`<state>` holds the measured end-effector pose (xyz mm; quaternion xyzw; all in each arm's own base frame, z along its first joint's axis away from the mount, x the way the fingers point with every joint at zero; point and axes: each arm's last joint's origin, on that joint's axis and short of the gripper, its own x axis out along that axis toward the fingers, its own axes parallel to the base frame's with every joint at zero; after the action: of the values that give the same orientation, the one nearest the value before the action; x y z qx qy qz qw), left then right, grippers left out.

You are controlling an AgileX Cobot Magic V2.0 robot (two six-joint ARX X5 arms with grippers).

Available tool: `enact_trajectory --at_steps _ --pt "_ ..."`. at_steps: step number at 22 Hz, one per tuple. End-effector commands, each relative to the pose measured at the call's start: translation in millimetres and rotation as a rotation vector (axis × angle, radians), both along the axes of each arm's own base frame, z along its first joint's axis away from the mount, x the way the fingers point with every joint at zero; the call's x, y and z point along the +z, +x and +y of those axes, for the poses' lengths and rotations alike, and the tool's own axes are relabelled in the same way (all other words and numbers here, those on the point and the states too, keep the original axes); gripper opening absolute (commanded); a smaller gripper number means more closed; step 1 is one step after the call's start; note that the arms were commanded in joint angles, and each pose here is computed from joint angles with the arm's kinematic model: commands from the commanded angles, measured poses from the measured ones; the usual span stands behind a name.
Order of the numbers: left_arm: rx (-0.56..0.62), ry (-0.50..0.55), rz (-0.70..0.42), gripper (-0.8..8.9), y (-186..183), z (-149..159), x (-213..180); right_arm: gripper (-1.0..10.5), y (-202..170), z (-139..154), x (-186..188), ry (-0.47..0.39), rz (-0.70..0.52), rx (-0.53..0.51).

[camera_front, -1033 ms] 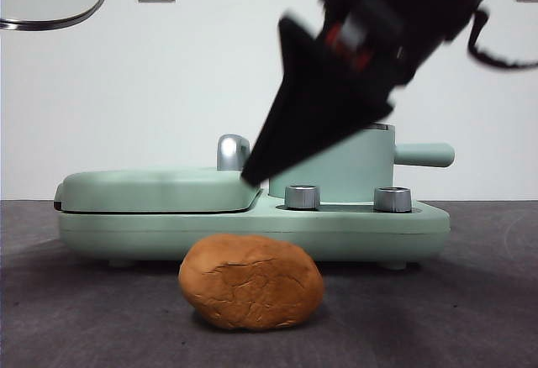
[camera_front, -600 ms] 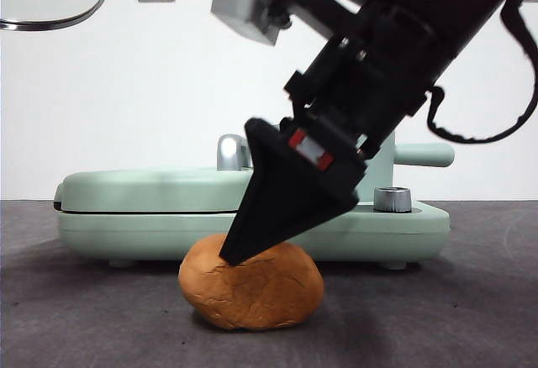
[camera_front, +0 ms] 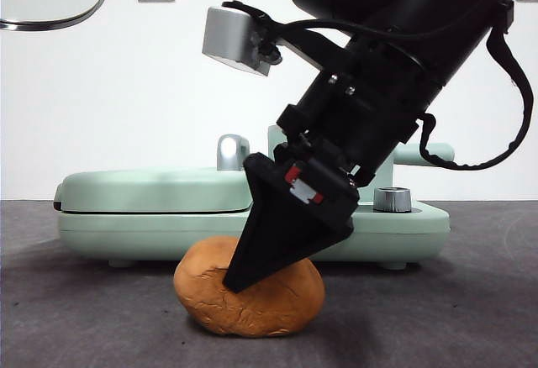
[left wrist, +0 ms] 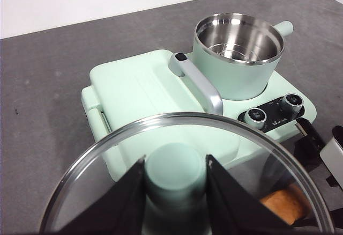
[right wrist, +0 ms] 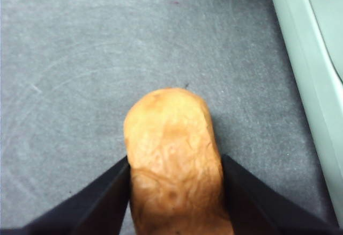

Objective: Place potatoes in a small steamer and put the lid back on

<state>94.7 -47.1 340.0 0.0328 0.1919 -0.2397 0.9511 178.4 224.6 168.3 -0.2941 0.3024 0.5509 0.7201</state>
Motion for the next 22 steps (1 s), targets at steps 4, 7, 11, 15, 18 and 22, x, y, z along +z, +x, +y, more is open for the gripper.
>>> enact_trajectory --at_steps 4,7,11,15,18,22 --pt "0.000 -0.016 -0.037 0.14 -0.6 0.0 6.0 2.0 -6.2 -3.8 5.3 -0.043 0.064 -0.056" --pt "-0.001 -0.016 -0.037 0.14 -0.6 0.0 6.0 2.0 -15.4 -15.9 29.8 -0.005 0.093 -0.126" --pt "-0.007 0.000 -0.046 0.14 -0.6 0.0 6.0 2.0 -26.1 -39.4 73.1 0.053 0.135 -0.254" --pt "-0.010 0.009 -0.049 0.14 -0.2 -0.1 5.9 2.0 -23.3 -59.6 123.9 0.120 0.111 -0.410" --pt "-0.011 0.009 -0.049 0.14 -0.2 -0.2 5.9 2.0 -8.1 -71.0 163.1 0.171 0.073 -0.497" --pt "-0.011 0.009 -0.049 0.14 -0.2 -0.2 5.9 2.0 13.9 -76.7 186.4 0.204 0.045 -0.570"
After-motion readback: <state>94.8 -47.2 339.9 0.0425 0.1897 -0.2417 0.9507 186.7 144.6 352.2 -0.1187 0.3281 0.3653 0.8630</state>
